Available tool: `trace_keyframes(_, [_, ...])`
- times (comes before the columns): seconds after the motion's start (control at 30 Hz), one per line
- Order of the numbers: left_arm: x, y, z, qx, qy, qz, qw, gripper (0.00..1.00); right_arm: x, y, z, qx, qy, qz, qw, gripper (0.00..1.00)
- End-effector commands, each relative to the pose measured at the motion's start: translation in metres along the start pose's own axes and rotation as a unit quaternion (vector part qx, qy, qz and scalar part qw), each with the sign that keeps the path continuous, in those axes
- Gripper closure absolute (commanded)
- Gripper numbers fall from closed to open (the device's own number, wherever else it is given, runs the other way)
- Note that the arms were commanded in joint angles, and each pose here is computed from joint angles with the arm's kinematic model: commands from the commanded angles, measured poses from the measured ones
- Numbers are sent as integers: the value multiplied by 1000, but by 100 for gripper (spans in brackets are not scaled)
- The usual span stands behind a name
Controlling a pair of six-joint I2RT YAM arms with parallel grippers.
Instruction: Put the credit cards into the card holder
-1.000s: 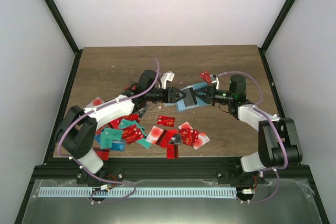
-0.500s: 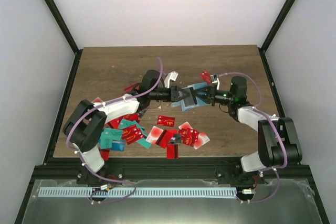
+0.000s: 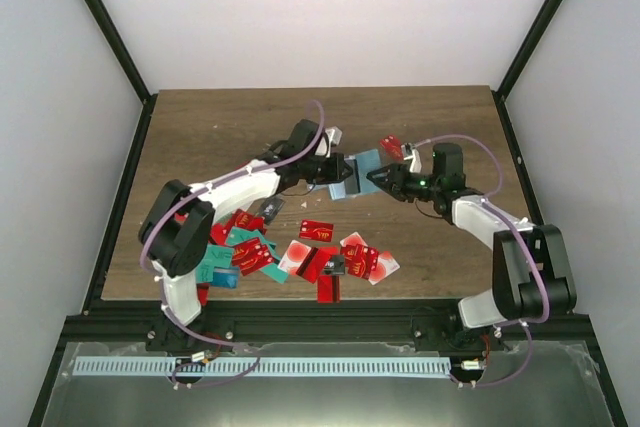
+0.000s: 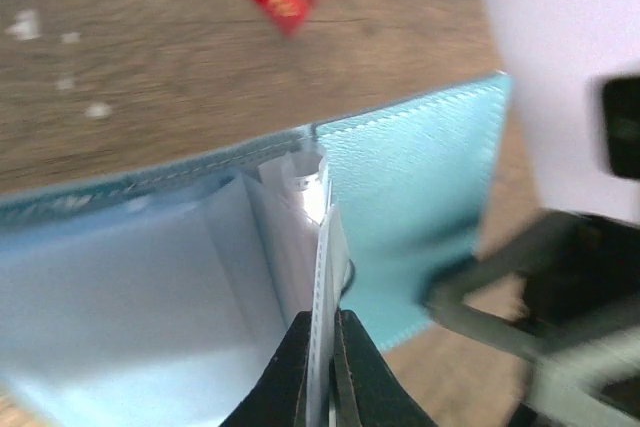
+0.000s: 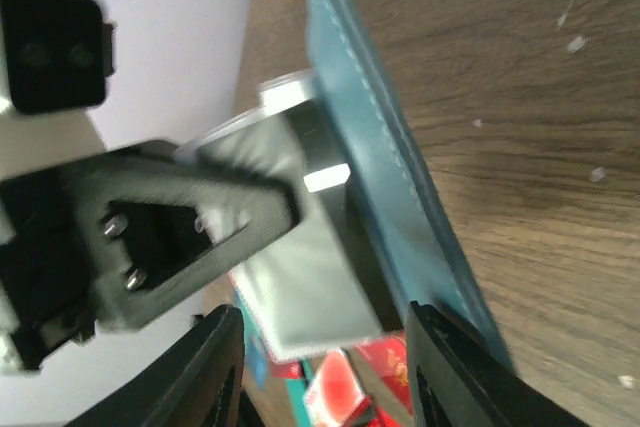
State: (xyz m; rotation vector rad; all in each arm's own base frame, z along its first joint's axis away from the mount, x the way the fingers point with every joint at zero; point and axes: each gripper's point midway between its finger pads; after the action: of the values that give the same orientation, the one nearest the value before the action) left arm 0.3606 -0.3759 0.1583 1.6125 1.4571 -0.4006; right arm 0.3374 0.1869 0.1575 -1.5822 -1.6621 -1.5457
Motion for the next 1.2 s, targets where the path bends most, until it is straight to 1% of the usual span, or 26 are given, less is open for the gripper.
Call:
trace_keyframes(0.0, [67, -14, 13, 27, 148, -22, 988, 96, -1, -13, 2, 14, -59, -73, 996, 51])
trace_keyframes(0.07, [80, -15, 20, 34, 174, -35, 983, 96, 8, -20, 11, 24, -65, -101, 992, 46])
trace_keyframes(0.2, [95, -17, 34, 53, 203, -53, 976, 96, 10, -29, 26, 30, -103, -143, 984, 36])
trace_keyframes(0.33, [103, -17, 41, 61, 223, -64, 971, 96, 4, -32, 37, 33, -136, -176, 974, 31])
trace_keyframes(0.6, [103, -13, 44, 69, 234, -73, 967, 93, -6, -46, 67, 44, -204, -236, 949, 30])
trace_keyframes(0.73, [103, -14, 46, 76, 234, -77, 966, 91, -15, -43, 74, 29, -238, -246, 939, 28])
trace_keyframes(0.97, [105, -16, 46, 82, 240, -73, 964, 89, -32, -36, 82, 11, -280, -229, 932, 29])
trace_keyframes(1.17, [102, -15, 47, 81, 237, -73, 965, 87, -35, -37, 94, 13, -283, -220, 933, 36])
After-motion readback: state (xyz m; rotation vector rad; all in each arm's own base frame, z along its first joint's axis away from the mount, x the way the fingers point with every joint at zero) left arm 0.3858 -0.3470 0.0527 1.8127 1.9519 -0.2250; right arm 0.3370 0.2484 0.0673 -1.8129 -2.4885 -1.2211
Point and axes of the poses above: each gripper's point midway between its finger pads, its own z axis out along the fingers, its own x axis along the line the jaws close on, y = z × x, and after that the axes turned 6 degrees about -z, right-handed
